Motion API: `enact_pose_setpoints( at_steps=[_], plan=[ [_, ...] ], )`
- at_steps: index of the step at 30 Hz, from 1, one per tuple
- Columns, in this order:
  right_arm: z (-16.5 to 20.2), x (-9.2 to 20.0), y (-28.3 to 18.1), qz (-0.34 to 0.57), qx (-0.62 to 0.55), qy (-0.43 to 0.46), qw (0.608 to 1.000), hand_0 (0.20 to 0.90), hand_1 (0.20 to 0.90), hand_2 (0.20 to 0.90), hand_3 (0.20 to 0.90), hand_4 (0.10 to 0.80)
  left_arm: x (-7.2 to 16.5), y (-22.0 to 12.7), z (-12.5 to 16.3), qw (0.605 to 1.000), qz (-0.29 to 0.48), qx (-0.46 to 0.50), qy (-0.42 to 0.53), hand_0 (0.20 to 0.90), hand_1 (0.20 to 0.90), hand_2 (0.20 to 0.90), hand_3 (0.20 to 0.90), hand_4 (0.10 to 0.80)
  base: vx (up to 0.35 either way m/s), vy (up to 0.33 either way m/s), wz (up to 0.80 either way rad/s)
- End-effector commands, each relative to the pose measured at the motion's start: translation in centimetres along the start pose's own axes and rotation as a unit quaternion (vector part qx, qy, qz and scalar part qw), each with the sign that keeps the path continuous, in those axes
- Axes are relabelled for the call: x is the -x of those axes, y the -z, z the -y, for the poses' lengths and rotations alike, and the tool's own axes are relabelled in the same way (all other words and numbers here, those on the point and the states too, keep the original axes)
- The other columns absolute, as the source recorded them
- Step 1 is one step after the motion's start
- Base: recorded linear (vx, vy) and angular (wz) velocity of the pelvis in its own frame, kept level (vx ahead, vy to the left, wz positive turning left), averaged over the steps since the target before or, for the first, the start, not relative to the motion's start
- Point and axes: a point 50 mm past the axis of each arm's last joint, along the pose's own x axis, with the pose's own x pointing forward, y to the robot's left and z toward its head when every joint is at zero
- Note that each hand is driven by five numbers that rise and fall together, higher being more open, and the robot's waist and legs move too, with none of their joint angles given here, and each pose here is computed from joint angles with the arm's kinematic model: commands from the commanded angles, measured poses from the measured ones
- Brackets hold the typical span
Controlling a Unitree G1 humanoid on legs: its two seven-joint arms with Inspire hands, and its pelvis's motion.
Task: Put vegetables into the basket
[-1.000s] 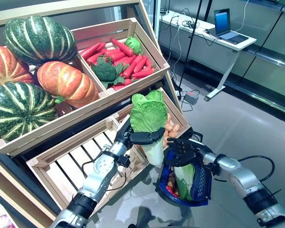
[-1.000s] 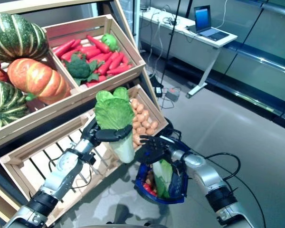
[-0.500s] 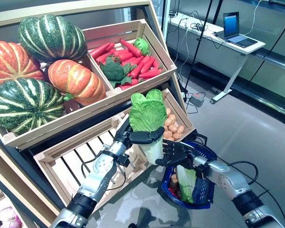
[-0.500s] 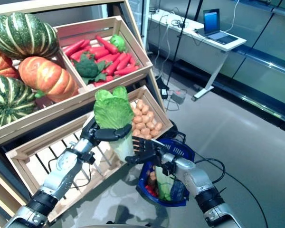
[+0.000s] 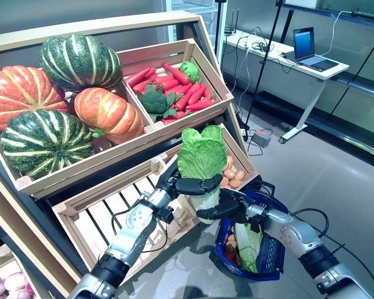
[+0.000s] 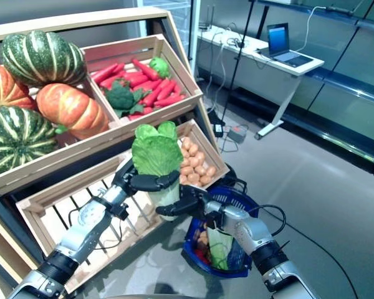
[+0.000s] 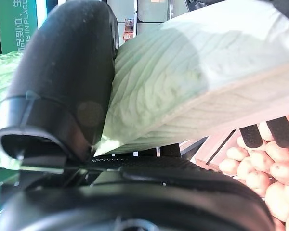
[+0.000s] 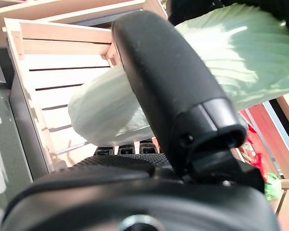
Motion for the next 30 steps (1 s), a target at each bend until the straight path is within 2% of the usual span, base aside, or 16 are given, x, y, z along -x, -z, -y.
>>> enact_pose_setpoints(
  at_steps=[1, 7, 9, 17, 18, 19, 20, 25, 30],
  plan=[
    [-3.5, -2.1, -8.2, 0.151, -0.017, -0.107, 0.982, 0.900, 0.900, 0.900, 0.900, 0.800, -3.2, -2.9, 3.2, 0.991, 0.093, 0.022, 0.098, 0.300, 0.300, 0.300, 0.300, 0.400, 0.000, 0.000, 0.00],
    [-3.4, -2.7, -7.6, 0.137, -0.043, -0.101, 0.984, 0.900, 0.900, 0.900, 0.900, 0.800, -3.5, -3.5, 4.2, 0.982, 0.113, 0.082, 0.125, 0.300, 0.300, 0.300, 0.300, 0.400, 0.000, 0.000, 0.00],
    [-3.4, -3.1, -7.4, 0.133, -0.057, -0.096, 0.985, 0.900, 0.900, 0.900, 0.900, 0.800, -3.6, -3.9, 5.4, 0.975, 0.122, 0.098, 0.157, 0.300, 0.300, 0.300, 0.300, 0.400, 0.000, 0.000, 0.00],
    [-4.1, -3.7, -8.7, 0.171, -0.114, -0.114, 0.972, 0.900, 0.900, 0.900, 0.900, 0.800, -3.7, -3.0, 6.7, 0.968, 0.091, 0.144, 0.185, 0.300, 0.300, 0.300, 0.300, 0.400, 0.016, 0.002, 0.00],
    [-4.4, -3.8, -8.9, 0.182, -0.135, -0.124, 0.966, 0.547, 0.547, 0.547, 0.547, 0.565, -3.6, -2.8, 6.8, 0.968, 0.089, 0.145, 0.186, 0.300, 0.300, 0.300, 0.300, 0.400, 0.032, 0.008, 0.00],
    [-4.5, -3.8, -9.0, 0.191, -0.150, -0.125, 0.962, 0.547, 0.547, 0.547, 0.547, 0.565, -3.5, -2.8, 6.9, 0.968, 0.090, 0.136, 0.190, 0.300, 0.300, 0.300, 0.300, 0.400, 0.000, 0.000, 0.00],
    [-4.4, -3.7, -9.1, 0.198, -0.157, -0.122, 0.960, 0.300, 0.300, 0.300, 0.300, 0.400, -3.4, -2.7, 7.0, 0.968, 0.091, 0.133, 0.194, 0.300, 0.300, 0.300, 0.300, 0.400, 0.000, 0.000, 0.00],
    [-4.5, -4.1, -8.8, 0.218, -0.181, -0.112, 0.952, 0.300, 0.300, 0.300, 0.300, 0.400, -3.5, -3.2, 8.0, 0.957, 0.101, 0.178, 0.205, 0.300, 0.300, 0.300, 0.300, 0.400, 0.000, 0.000, 0.00],
    [-4.4, -4.1, -8.8, 0.213, -0.171, -0.110, 0.956, 0.300, 0.300, 0.300, 0.300, 0.400, -3.3, -3.1, 8.4, 0.956, 0.100, 0.175, 0.211, 0.300, 0.300, 0.300, 0.300, 0.400, 0.012, 0.000, 0.02]
  ],
)
